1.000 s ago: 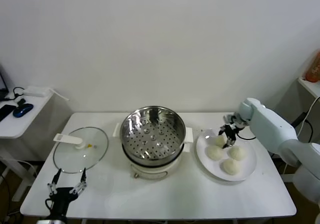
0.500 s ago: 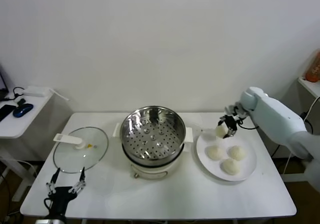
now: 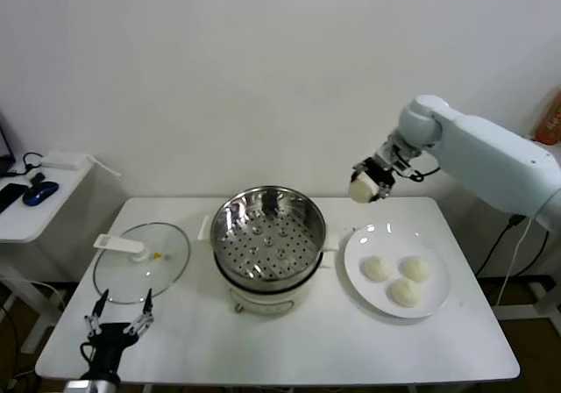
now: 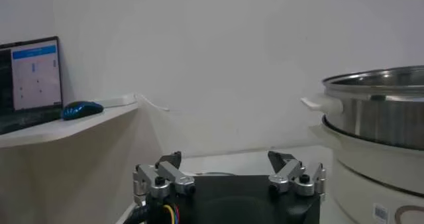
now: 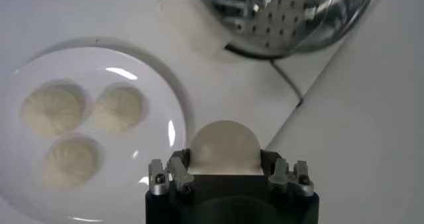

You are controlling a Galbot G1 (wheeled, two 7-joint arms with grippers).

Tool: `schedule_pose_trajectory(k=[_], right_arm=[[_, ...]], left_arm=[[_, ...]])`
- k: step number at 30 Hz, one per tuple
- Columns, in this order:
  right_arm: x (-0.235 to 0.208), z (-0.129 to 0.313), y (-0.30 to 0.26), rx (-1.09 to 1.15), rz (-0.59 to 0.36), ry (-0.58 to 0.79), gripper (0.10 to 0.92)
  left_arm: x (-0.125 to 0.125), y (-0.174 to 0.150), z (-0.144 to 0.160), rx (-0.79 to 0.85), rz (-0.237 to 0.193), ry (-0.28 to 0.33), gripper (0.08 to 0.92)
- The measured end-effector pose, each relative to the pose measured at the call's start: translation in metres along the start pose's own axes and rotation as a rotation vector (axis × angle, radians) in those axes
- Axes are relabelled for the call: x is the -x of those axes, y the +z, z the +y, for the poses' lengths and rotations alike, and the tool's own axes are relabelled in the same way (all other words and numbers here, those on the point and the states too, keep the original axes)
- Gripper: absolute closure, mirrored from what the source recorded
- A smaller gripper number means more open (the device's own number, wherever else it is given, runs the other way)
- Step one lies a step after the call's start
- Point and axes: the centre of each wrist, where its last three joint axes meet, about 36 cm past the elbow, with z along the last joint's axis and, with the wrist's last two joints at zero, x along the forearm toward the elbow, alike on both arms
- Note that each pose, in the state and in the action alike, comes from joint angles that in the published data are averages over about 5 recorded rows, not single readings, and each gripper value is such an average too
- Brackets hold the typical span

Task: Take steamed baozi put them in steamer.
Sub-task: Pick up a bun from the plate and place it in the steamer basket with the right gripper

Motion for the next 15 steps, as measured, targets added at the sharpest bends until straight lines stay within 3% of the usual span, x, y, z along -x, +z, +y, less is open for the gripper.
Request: schedule_pose_trajectory(k=[7, 15], right_arm=[[-0.008, -0.052, -0.052, -0.212, 0.01, 0.005, 0.34], [0.022, -0.099, -0.107, -0.42, 0.013, -0.015, 0.341]], left_arm=[[0.002, -0.004, 0.0, 0.01, -0.007, 0.006, 0.177], [0.006, -0.008, 0.002, 0.033, -0.012, 0.016, 0.177]])
